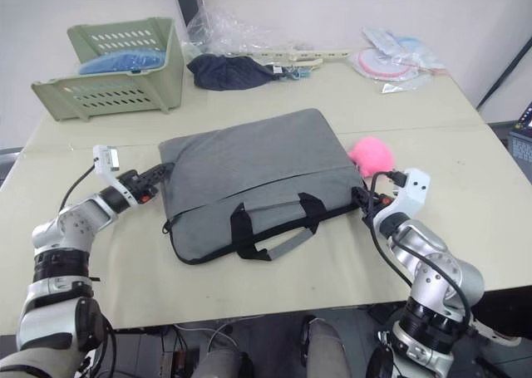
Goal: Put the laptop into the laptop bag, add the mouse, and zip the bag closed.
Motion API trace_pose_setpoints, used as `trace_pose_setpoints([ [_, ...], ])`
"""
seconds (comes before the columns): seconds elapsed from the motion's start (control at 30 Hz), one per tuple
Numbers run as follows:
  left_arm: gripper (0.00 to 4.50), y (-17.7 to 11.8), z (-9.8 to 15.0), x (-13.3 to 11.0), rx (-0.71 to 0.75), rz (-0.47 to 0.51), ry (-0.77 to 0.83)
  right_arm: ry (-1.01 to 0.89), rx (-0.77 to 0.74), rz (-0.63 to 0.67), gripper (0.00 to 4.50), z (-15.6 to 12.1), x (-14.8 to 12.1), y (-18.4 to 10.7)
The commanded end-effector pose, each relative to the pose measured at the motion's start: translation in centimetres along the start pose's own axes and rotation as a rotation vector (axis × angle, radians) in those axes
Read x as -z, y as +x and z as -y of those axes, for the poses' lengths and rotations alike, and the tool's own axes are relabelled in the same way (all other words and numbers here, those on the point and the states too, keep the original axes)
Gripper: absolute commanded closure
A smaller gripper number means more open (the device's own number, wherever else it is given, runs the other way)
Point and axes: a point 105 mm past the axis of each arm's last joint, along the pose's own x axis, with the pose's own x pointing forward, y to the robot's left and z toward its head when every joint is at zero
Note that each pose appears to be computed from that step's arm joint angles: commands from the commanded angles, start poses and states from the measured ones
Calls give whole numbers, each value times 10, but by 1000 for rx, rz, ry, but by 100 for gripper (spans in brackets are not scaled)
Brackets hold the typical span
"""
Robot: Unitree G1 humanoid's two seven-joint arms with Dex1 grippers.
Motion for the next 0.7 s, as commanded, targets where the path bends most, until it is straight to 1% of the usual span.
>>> trace_pose_setpoints([
  [0.03, 450, 1, -6, 17, -33, -77, -3, 0, 37, -7, 445, 5, 4, -3],
  [0.3, 450, 10, -5, 15, -15, -97, 30, -6, 44, -16, 445, 4, 9, -11],
  [0.5, 450, 38, 6, 1, 48, -100, 100, -1, 43, -41, 445, -2, 20, -27],
  [0.7, 450, 57, 20, -4, 105, -113, 147, -2, 35, -64, 445, -12, 30, -41],
])
